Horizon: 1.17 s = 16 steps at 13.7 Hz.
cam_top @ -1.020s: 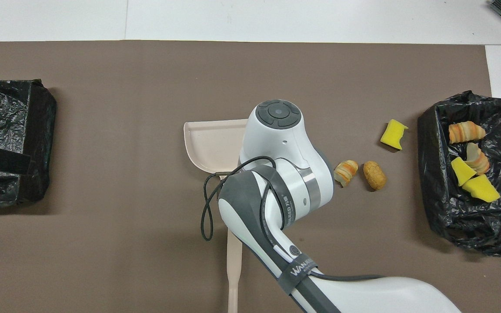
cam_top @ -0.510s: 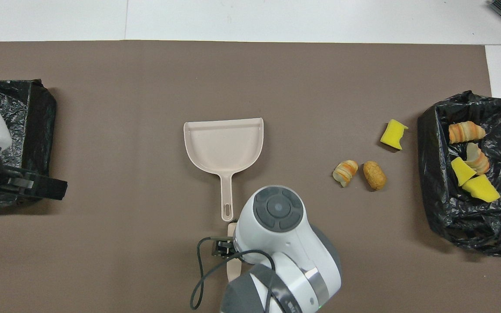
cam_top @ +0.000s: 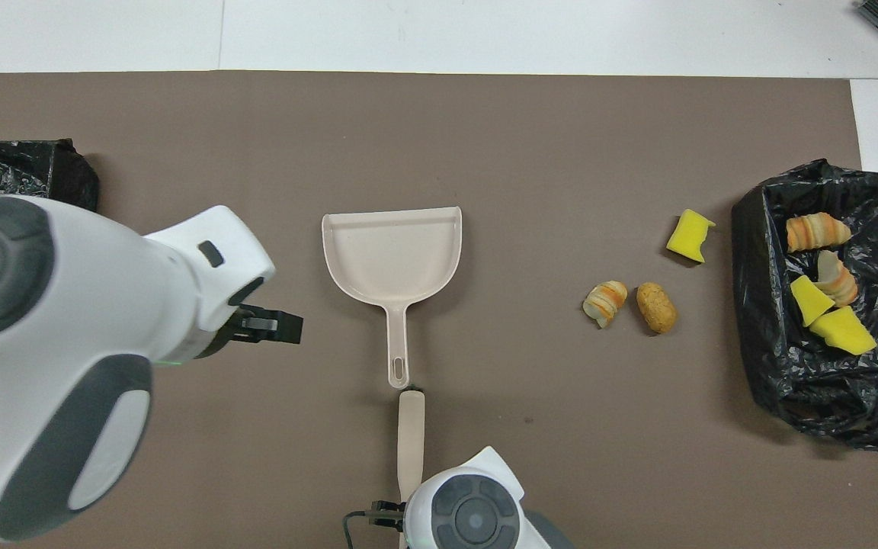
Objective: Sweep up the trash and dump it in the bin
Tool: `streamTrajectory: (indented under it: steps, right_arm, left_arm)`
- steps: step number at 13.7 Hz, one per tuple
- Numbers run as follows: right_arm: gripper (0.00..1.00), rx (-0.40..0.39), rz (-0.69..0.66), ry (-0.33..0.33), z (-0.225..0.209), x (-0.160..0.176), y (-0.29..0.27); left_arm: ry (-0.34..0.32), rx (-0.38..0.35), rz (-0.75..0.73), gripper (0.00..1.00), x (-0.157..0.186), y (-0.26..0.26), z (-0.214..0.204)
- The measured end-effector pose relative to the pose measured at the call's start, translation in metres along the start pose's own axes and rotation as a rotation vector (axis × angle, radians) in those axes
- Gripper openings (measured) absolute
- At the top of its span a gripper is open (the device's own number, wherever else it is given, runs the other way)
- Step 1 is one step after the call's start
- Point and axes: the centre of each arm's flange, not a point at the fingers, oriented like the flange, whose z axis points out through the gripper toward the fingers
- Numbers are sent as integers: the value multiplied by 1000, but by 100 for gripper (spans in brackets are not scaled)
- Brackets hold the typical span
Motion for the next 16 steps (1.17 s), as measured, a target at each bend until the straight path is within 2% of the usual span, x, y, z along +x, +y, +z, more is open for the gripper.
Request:
streamTrajectory:
  steps: [3,4,5,7,8,11,15,16]
  right_arm:
    - [100,-18,-36,54,33,-20,-2]
    - [93,-28,-44,60,41,-21,0]
    - [93,-40,-48,64,45,-20,1]
    - [72,-52,-61,73,47,-21,1]
    - [58,-54,-65,75,48,-22,1]
    - [26,-59,-96,77,49,-23,0]
    - [26,-88,-131,96,48,-16,5]
    - [26,-108,-134,94,47,-9,11]
  left_arm:
    - [-5,-4,-16,100,-6,43,49]
    - [-12,-4,-26,100,-8,55,65]
    - [-19,-7,-35,100,-8,70,84]
    - [2,-33,-62,100,1,93,120]
    - [1,-42,-64,100,7,101,140]
    - [-38,-42,-51,100,6,126,196]
    - [-33,-47,-69,100,2,130,211]
    - [-33,-47,-68,93,1,131,212]
